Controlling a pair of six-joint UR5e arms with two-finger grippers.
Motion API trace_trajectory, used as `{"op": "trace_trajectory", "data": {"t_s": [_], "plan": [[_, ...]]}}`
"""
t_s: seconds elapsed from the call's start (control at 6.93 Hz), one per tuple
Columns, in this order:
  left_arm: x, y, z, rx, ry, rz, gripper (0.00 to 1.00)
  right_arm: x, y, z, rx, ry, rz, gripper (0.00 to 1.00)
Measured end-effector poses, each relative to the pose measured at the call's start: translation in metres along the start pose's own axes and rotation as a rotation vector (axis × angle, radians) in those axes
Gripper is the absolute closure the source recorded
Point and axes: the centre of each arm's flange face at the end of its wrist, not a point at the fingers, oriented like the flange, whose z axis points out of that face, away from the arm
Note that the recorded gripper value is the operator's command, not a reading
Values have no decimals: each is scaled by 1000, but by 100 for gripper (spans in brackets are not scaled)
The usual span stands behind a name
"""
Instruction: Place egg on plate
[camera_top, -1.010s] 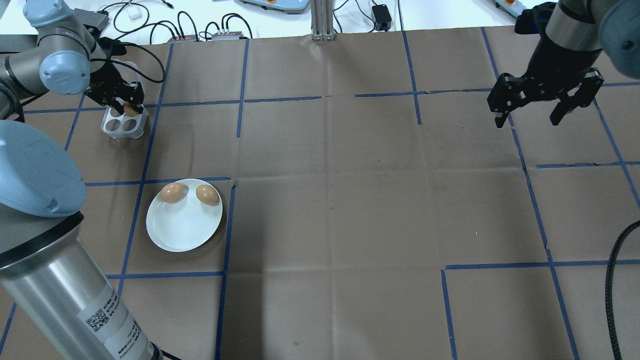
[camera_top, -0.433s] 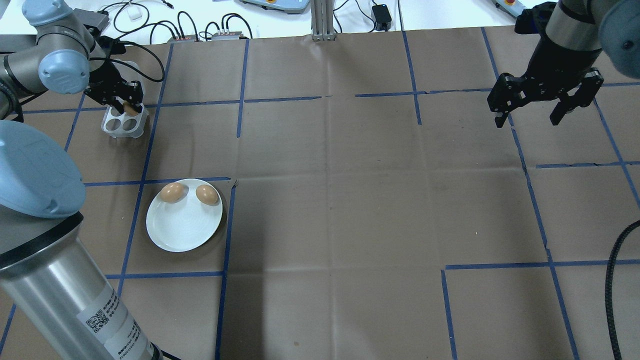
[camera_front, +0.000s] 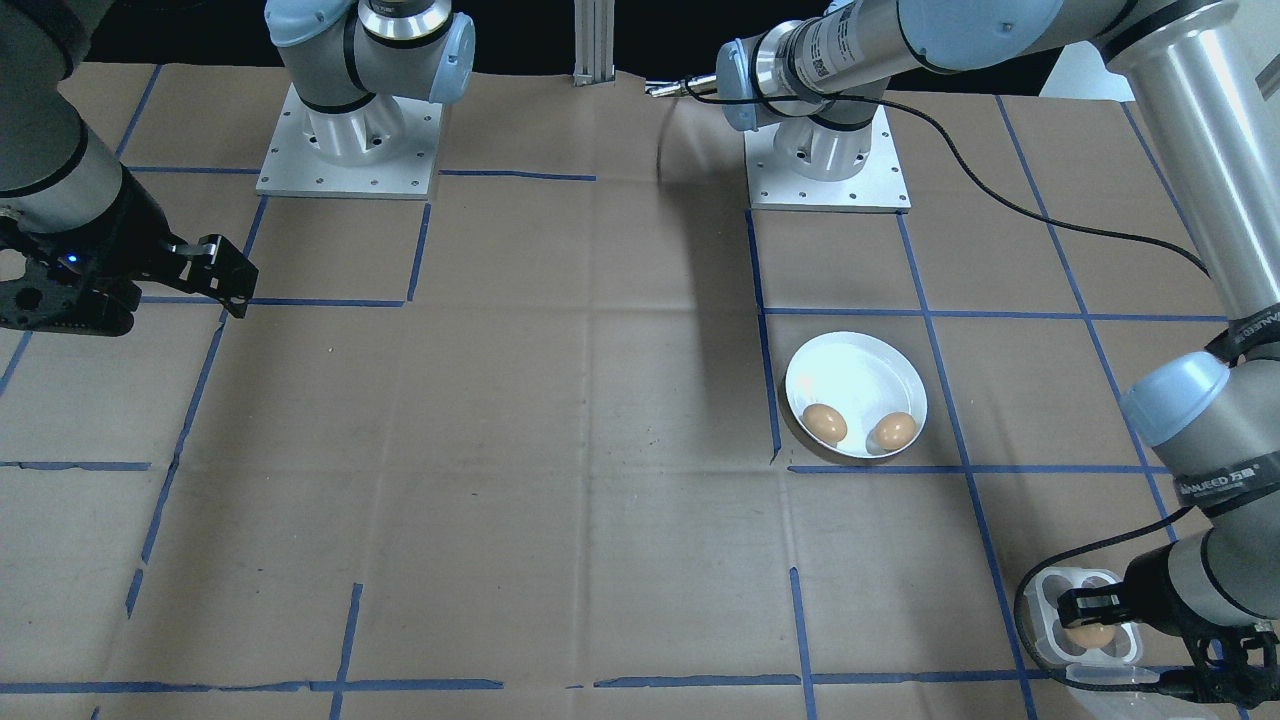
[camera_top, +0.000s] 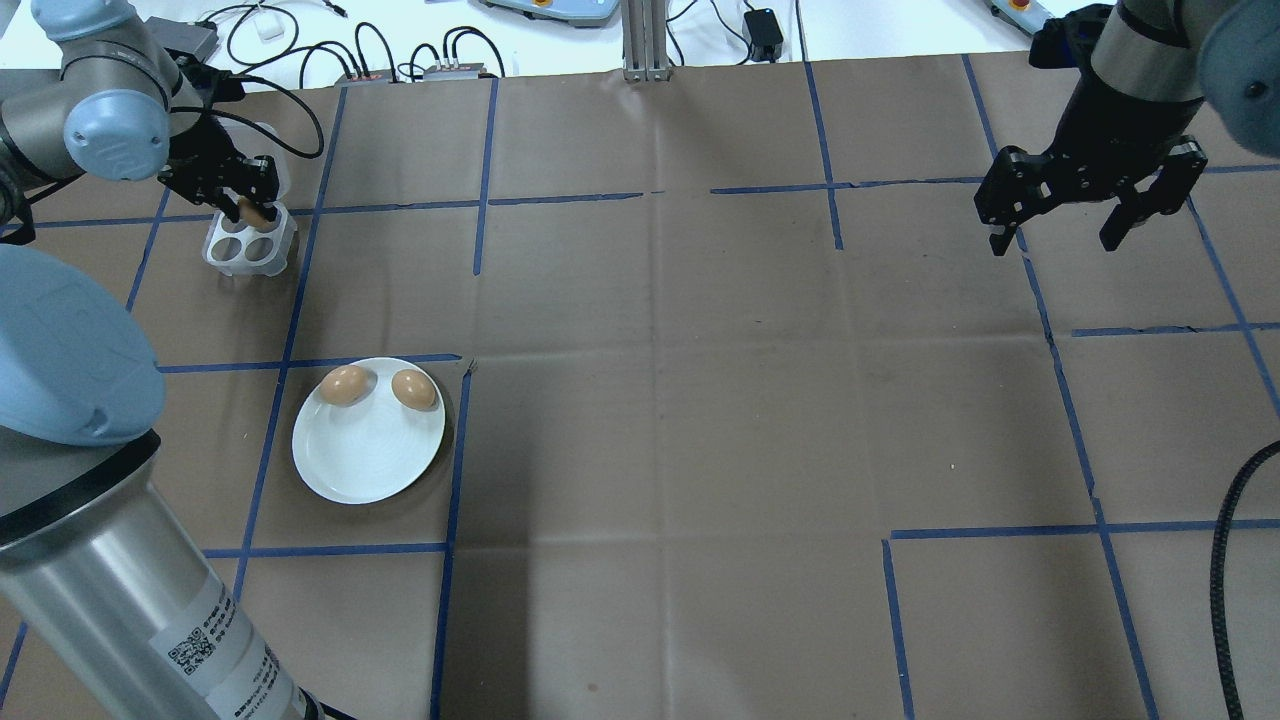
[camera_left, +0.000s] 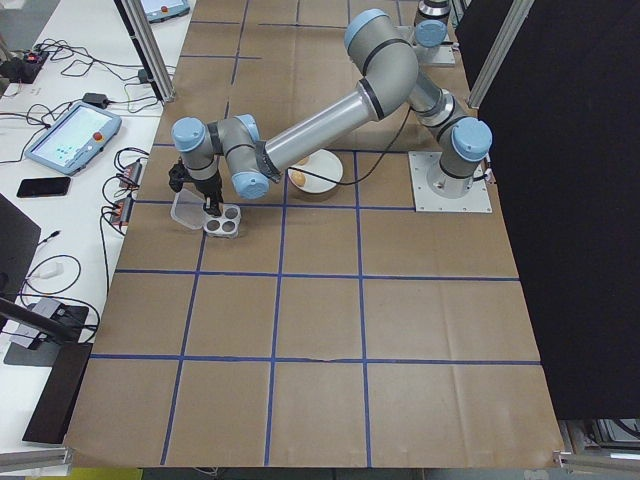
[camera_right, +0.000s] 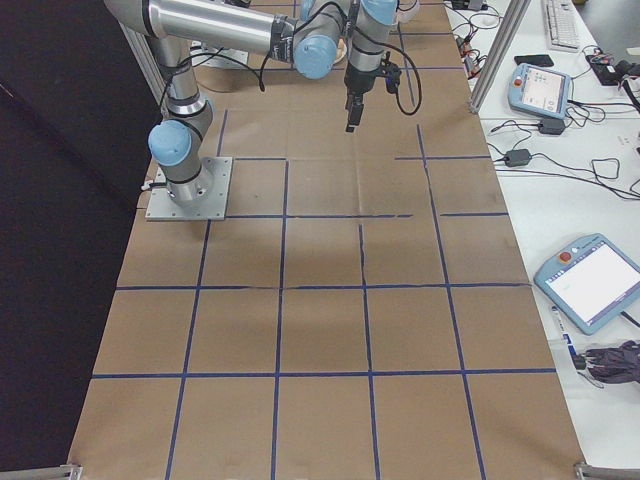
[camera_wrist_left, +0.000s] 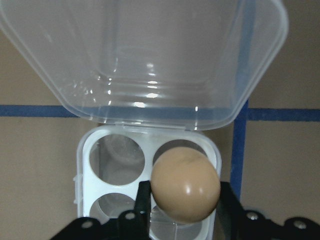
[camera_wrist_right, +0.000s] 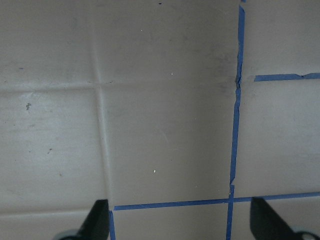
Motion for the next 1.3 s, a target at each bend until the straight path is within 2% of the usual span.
{"op": "trace_trajectory", "data": {"t_s": [0.29, 0.43, 0.72, 1.01, 1.3], "plan": [[5, 26, -63, -24, -10, -14, 86, 0, 0, 0, 0, 0, 0, 0], [16, 49, -92, -37, -7, -39, 86, 0, 0, 0, 0, 0, 0, 0], [50, 116, -123, -58, 9, -116, 86, 0, 0, 0, 0, 0, 0, 0], [106, 194, -122, -91, 17, -154, 87, 0, 0, 0, 0, 0, 0, 0], [151, 249, -88, -113, 19, -163, 87, 0, 0, 0, 0, 0, 0, 0]]}}
